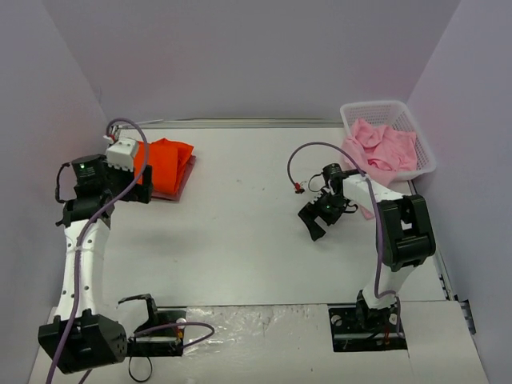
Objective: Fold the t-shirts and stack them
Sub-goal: Put the neatly folded tshirt into the corner of the board with the left arm
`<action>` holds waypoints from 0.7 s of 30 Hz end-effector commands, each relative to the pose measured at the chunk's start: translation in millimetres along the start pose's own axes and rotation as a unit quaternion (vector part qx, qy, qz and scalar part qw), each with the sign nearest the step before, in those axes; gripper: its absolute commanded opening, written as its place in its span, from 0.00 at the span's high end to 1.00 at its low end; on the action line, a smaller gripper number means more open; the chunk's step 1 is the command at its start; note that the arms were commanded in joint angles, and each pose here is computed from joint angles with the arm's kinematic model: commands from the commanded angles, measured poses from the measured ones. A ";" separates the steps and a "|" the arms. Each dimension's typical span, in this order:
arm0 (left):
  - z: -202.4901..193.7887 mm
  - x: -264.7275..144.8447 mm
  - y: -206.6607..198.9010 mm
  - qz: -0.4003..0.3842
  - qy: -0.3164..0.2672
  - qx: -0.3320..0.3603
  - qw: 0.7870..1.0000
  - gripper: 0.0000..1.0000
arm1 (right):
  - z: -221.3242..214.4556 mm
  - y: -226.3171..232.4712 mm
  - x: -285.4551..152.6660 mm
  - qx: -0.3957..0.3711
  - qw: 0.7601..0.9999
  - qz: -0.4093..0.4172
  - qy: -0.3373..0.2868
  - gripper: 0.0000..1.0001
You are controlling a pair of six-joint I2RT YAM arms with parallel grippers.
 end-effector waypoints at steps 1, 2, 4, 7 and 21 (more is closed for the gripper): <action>-6.9 17.0 -43.7 -0.124 -0.016 0.005 0.992 0.06 | 4.0 0.2 -4.4 0.022 0.999 0.029 -0.022 0.00; -20.1 24.0 -52.3 -0.141 0.000 0.004 0.990 0.06 | 6.4 -2.1 -5.9 0.025 0.999 0.027 -0.026 0.00; -34.4 28.2 -57.8 -0.161 0.011 0.022 0.987 0.06 | 6.6 -6.2 -8.5 0.037 0.999 0.021 -0.029 0.00; -42.7 25.9 -55.4 -0.143 0.001 0.020 0.989 0.06 | 13.4 -3.9 -20.5 0.039 0.997 0.022 -0.055 0.00; -64.4 26.2 -63.8 -0.188 -0.039 -0.003 0.981 0.06 | 9.1 -16.9 -40.2 0.057 0.995 -0.004 -0.083 0.00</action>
Point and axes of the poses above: each gripper's point midway between its finger pads, its own x axis out along the fingers, its own y axis along the line the jaws close on, z = x × y, the point moved 8 cm from there along -x, back along the fingers, and after that the axes turned 7 degrees about x, right-handed, at the moved point
